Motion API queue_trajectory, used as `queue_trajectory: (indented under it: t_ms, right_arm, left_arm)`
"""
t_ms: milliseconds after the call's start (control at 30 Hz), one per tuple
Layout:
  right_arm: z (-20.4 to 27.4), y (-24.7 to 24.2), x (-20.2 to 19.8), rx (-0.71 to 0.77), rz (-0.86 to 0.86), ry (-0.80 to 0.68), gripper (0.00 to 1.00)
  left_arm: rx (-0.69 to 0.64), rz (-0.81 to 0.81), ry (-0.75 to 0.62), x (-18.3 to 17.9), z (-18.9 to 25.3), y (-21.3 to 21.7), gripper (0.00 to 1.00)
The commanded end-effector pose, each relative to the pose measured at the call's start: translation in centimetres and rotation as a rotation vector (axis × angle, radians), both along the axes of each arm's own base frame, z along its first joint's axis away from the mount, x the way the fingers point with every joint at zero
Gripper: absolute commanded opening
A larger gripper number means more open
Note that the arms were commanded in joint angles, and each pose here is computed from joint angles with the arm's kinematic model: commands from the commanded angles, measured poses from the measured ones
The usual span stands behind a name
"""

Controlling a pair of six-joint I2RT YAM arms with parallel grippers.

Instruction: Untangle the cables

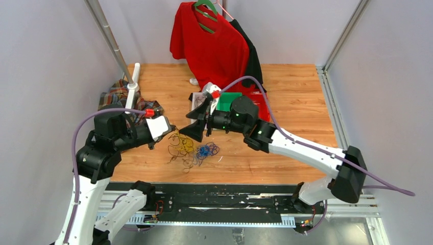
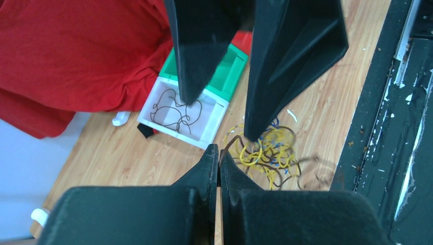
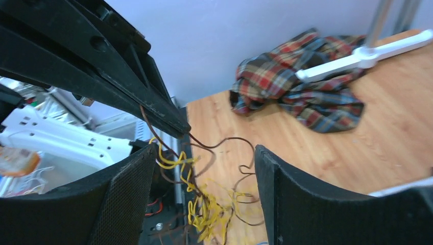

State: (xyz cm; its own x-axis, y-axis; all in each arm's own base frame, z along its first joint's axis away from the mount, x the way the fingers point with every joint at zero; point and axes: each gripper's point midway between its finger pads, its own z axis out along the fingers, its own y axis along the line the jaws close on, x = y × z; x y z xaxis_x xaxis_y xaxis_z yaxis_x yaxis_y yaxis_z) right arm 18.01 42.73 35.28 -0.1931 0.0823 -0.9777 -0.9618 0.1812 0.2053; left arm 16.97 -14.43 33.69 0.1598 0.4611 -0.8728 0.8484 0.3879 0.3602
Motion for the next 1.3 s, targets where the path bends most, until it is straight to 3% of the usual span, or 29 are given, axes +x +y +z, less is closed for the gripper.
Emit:
queue_trajectory:
  t_ms: [0, 133, 367, 467, 967, 1267]
  right_arm:
    - [2.6, 2.2, -3.0, 0.084, 0.203, 0.038, 0.7]
    - [2.2, 3.0, -4.7, 0.082, 0.334, 0.067, 0.64]
    - [1.2, 3.1, -6.3, 0.074, 0.433, 0.138, 0.38]
    - [1.0, 2.8, -6.7, 0.077, 0.454, 0.16, 0.33]
    - [-1.7, 4.5, -7.0, 0.079, 0.535, 0.331, 0.3]
    - [-2.2, 5.8, -6.0, 0.074, 0.49, 0.352, 0.44]
  left_arm:
    - [-0.002, -0.049, -0.024, -0.8, 0.1, -0.3, 0.0]
    - [0.017, -0.075, -0.033, -1.3, -0.1, -0.3, 0.0]
    - [0.028, -0.078, -0.051, -1.3, 0.0, -0.2, 0.0]
    - [0.038, -0.076, -0.064, -1.2, 0.0, -0.1, 0.0]
    - [0.087, -0.067, -0.151, 0.5, 1.7, 0.2, 0.0]
    - [0.07, -0.051, -0.194, 1.2, 3.5, 0.1, 0.01]
